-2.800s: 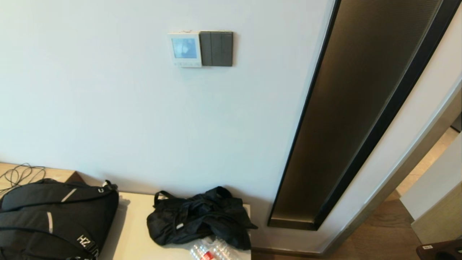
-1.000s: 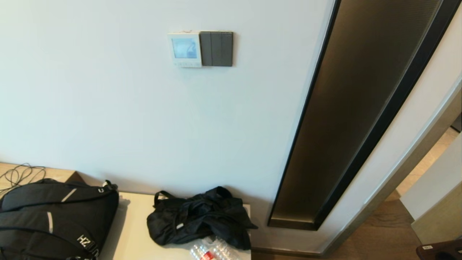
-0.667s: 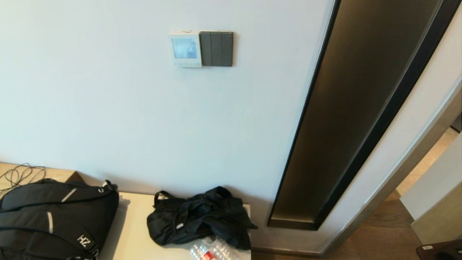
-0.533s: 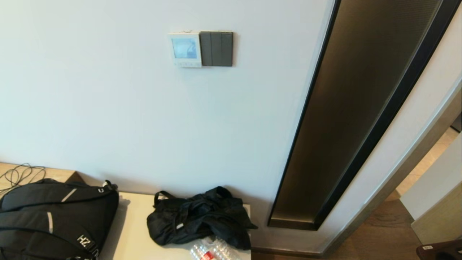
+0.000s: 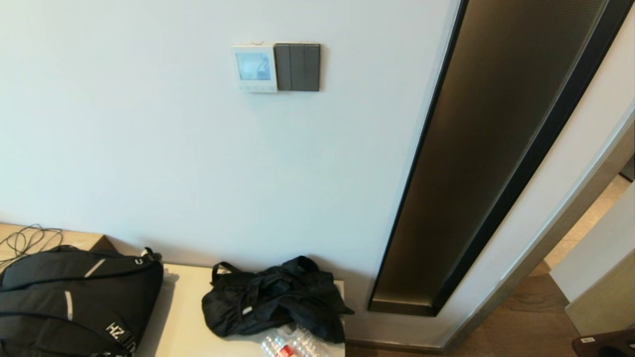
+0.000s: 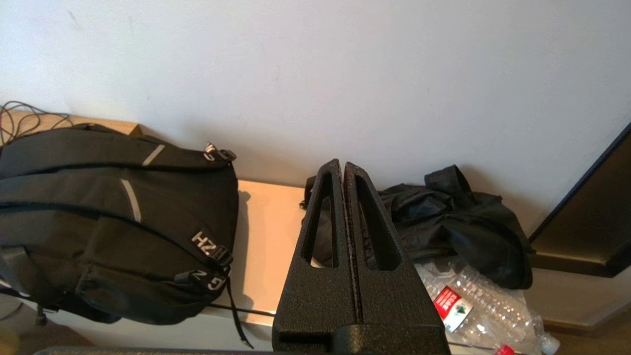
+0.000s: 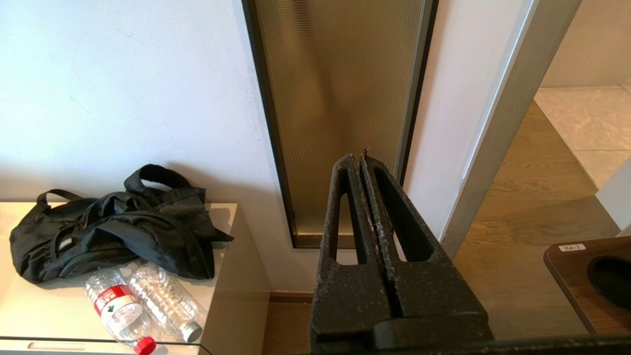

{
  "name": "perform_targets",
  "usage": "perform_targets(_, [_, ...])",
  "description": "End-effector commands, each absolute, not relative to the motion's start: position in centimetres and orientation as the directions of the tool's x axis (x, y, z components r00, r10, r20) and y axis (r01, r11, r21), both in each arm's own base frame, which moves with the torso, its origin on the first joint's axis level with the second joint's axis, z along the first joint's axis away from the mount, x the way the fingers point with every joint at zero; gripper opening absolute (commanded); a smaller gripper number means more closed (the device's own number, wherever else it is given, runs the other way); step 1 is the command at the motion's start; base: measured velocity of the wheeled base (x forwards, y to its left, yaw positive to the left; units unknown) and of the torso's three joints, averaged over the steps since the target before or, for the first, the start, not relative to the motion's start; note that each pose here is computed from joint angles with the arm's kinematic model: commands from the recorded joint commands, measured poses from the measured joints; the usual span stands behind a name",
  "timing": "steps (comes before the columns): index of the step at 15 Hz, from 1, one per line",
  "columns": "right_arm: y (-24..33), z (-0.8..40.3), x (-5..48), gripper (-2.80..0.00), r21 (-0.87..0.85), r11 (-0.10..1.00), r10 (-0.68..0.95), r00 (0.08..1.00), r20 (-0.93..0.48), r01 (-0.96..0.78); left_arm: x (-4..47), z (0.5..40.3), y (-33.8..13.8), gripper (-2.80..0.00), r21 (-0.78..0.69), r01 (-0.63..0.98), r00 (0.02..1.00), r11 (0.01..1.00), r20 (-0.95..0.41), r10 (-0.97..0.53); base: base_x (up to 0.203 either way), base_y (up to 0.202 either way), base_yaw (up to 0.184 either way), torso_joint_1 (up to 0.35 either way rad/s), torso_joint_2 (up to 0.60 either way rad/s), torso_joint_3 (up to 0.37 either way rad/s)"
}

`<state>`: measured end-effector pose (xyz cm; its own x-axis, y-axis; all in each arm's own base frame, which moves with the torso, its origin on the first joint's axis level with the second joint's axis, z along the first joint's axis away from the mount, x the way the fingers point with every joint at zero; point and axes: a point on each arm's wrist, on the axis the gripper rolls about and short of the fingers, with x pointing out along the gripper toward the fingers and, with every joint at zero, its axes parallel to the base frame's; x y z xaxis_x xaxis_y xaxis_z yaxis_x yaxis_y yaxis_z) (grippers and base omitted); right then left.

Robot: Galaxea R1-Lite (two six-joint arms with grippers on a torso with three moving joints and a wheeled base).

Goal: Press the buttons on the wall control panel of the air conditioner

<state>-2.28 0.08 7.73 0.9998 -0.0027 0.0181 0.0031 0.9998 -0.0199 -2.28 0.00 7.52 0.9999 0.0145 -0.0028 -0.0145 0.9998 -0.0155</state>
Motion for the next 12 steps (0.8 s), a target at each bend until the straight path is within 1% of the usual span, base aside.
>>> perform_targets(1, [0.09,7.7,-2.26,-2.8,-0.02,1.0,-0.002,1.0,0.015,0.002,-2.28,7.52,0.0,-2.8,-0.015,-0.015,1.0,1.0,-0.003,0.015,0.0,0.0,0.0,0.0,0.0,0.0])
perform_targets(12, [0.09,7.7,-2.26,-2.8,-0.019,1.0,-0.002,1.0,0.015,0.002,-2.28,7.53,0.0,-2.8,-0.018,-0.015,1.0,1.0,-0.002,0.015,0.0,0.0,0.0,0.0,0.0,0.0])
